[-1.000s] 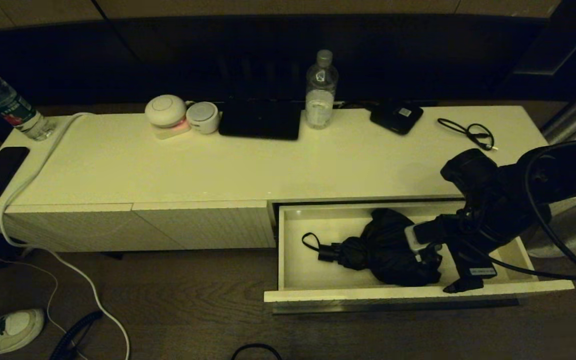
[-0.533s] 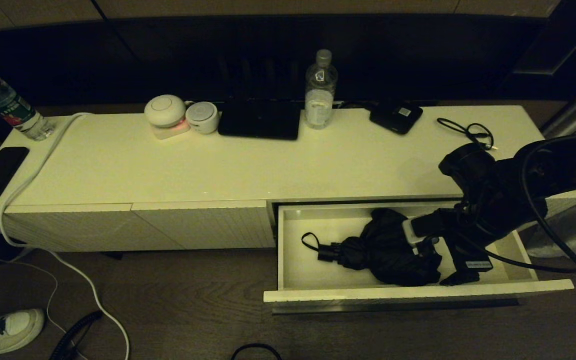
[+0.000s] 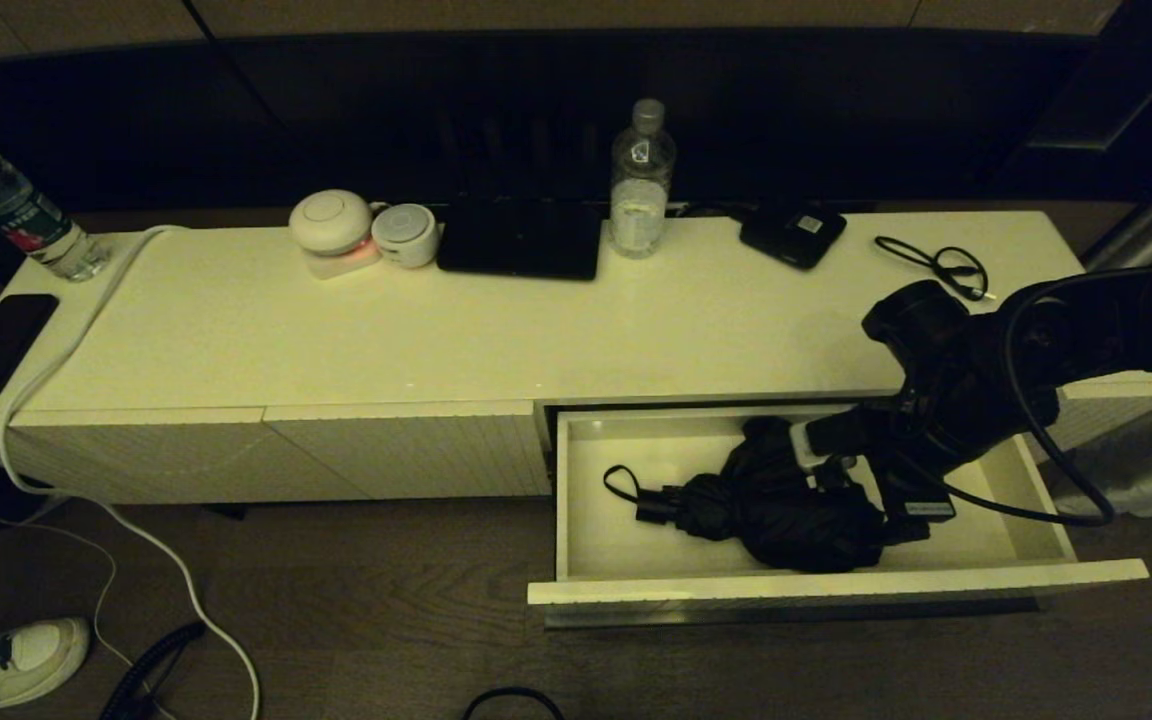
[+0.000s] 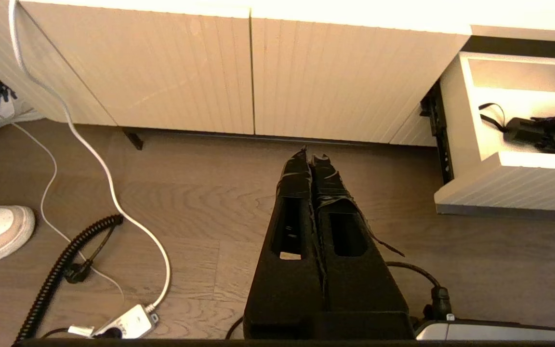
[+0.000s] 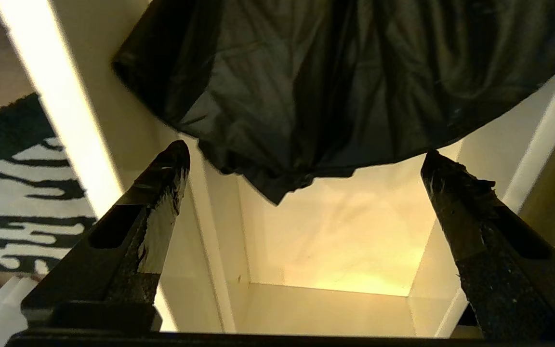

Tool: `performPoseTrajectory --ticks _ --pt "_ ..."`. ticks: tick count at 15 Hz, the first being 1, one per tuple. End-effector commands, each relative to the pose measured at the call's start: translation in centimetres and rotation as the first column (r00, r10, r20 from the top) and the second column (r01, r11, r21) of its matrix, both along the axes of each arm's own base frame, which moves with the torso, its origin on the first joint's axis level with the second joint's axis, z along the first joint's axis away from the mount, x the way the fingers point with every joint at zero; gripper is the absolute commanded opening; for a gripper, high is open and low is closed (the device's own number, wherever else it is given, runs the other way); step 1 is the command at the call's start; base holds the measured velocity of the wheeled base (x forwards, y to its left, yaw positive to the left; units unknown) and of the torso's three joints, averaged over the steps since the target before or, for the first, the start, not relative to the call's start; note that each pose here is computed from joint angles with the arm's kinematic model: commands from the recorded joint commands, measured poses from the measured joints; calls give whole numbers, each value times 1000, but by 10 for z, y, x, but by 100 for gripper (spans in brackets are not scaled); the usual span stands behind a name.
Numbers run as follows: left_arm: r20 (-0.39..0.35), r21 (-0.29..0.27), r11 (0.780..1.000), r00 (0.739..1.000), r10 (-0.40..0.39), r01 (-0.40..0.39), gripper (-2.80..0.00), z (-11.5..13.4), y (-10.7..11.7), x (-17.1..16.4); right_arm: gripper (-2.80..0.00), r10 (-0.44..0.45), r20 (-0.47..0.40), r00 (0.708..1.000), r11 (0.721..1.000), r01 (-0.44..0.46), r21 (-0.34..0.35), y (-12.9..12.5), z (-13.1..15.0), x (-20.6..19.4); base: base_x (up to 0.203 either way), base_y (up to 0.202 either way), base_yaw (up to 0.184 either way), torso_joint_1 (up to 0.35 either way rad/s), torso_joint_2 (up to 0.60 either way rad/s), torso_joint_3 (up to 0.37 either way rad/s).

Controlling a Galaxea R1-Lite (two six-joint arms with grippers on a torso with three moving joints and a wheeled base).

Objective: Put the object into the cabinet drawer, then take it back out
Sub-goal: Take the umbrella out of the drawer and put it on the table

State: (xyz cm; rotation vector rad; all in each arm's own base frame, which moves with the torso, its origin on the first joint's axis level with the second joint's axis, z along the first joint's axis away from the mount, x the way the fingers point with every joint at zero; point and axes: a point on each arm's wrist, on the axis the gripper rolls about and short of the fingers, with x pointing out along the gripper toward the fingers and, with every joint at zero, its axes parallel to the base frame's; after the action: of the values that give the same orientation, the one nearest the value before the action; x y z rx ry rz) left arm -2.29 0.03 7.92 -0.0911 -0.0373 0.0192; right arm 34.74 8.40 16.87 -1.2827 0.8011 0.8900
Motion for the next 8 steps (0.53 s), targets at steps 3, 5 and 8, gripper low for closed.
performPoseTrajectory --ticks 3,5,8 --pt "2 -1 1000 1000 1 -1 -280 0 0 0 0 6 -26 1000 1000 -6 -7 1 -10 2 0 0 0 0 0 0" --pt "2 -1 1000 1000 1 -1 -280 0 0 0 0 6 -28 1000 1000 -6 -6 2 -17 7 0 0 0 0 0 0" --pt "2 -1 1000 1000 1 -1 -280 0 0 0 0 6 -10 1000 1000 -6 2 4 -20 15 0 0 0 0 0 0"
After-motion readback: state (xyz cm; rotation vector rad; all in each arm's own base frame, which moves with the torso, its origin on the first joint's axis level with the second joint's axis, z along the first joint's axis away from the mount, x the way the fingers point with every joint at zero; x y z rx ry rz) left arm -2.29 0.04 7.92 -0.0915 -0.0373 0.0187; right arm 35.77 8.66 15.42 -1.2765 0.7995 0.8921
